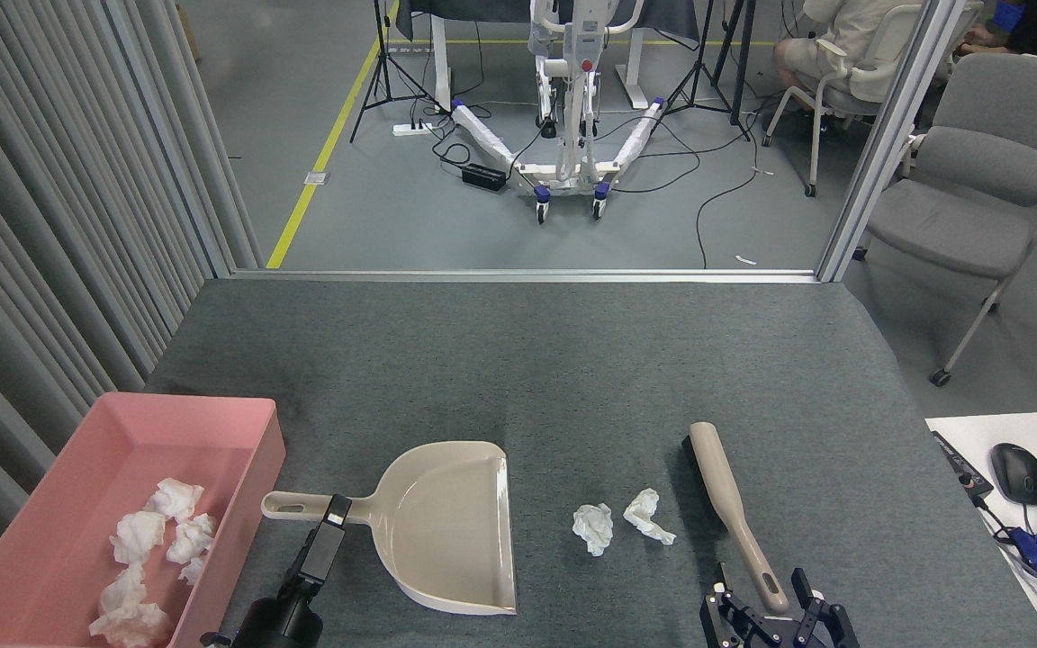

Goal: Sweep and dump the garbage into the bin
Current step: 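Grasp the beige dustpan handle with the left hand, then sweep the crumpled tissues into the dustpan with the right-hand brush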

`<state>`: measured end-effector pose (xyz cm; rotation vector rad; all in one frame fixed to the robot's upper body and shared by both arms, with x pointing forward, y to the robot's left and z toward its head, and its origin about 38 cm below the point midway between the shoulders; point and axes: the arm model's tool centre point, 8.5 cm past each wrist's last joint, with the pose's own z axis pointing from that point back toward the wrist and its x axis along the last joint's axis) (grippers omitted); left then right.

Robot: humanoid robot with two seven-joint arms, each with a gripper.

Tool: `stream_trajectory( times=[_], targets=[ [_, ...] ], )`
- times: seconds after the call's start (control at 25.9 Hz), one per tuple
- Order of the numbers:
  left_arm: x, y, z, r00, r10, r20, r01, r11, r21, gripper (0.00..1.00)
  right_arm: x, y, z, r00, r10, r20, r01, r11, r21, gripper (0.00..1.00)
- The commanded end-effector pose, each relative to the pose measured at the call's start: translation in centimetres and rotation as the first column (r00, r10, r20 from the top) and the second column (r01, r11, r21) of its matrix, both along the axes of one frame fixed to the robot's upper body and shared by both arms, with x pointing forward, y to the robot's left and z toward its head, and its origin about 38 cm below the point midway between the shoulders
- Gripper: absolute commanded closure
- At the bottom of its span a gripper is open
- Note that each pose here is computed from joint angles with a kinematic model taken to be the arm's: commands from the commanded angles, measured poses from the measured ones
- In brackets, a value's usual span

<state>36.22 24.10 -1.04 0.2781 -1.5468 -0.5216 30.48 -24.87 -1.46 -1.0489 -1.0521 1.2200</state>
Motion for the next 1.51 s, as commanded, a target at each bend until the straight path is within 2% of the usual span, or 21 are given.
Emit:
stream_trajectory(
  times=[0.0,0.15,0.39,0.54,0.85,0.93,1.08,1.24,1.39,1.47],
  targets=[
    [0.4,-0.3,-0.1,1.0,0.026,0.006,-0.026,1.0,-0.013,0.01,0.1,-0.1,-0.2,1.0,-0.003,-0.005,0.003,1.0,-0.002,0.22],
    [0.9,-0.1,-0.5,0.999,0.041,-0.002,-0.041,0.999,-0.017,0.01,0.0,-0.4,-0.4,1.0,-0.003,-0.013,0.003,1.0,-0.006,0.33],
    [1.3,0.0,-0.4,0.998,0.062,0.003,-0.062,0.997,-0.037,0.02,0.0,-0.7,-0.4,1.0,0.006,-0.014,-0.006,1.0,-0.015,0.68],
    [1.4,0.7,-0.2,0.996,0.085,0.018,-0.084,0.995,-0.049,0.08,-0.1,-0.6,-0.4,1.0,0.01,-0.014,-0.01,1.0,-0.014,0.83],
    [2.0,1.2,-1.1,0.994,0.107,0.011,-0.106,0.992,-0.069,0.12,-0.2,-0.5,-0.5,1.0,0.026,-0.015,-0.026,1.0,-0.011,0.97],
    [2.0,1.1,-1.2,0.994,0.106,0.009,-0.105,0.992,-0.07,0.18,-0.3,-0.3,-0.4,0.999,0.035,-0.014,-0.035,0.999,-0.007,1.0],
    [2.5,0.7,-1.1,0.994,0.106,0.008,-0.106,0.992,-0.074,0.2,-0.4,0.3,0.5,0.998,0.059,0.015,-0.059,0.998,0.005,1.0],
    [2.5,0.7,-1.4,0.994,0.11,-0.002,-0.11,0.991,-0.072,0.24,-1.9,1.0,0.8,0.996,0.092,0.017,-0.092,0.996,0.019,1.0],
    [2.6,0.7,-1.3,0.994,0.107,0.001,-0.106,0.992,-0.068,0.34,-3.0,1.3,0.0,0.994,0.104,-0.014,-0.104,0.994,0.027,1.0],
    [2.7,0.7,-1.3,0.994,0.105,0.004,-0.105,0.992,-0.068,0.36,-3.5,1.6,-0.2,0.993,0.112,-0.022,-0.112,0.993,0.03,1.0]
  ],
)
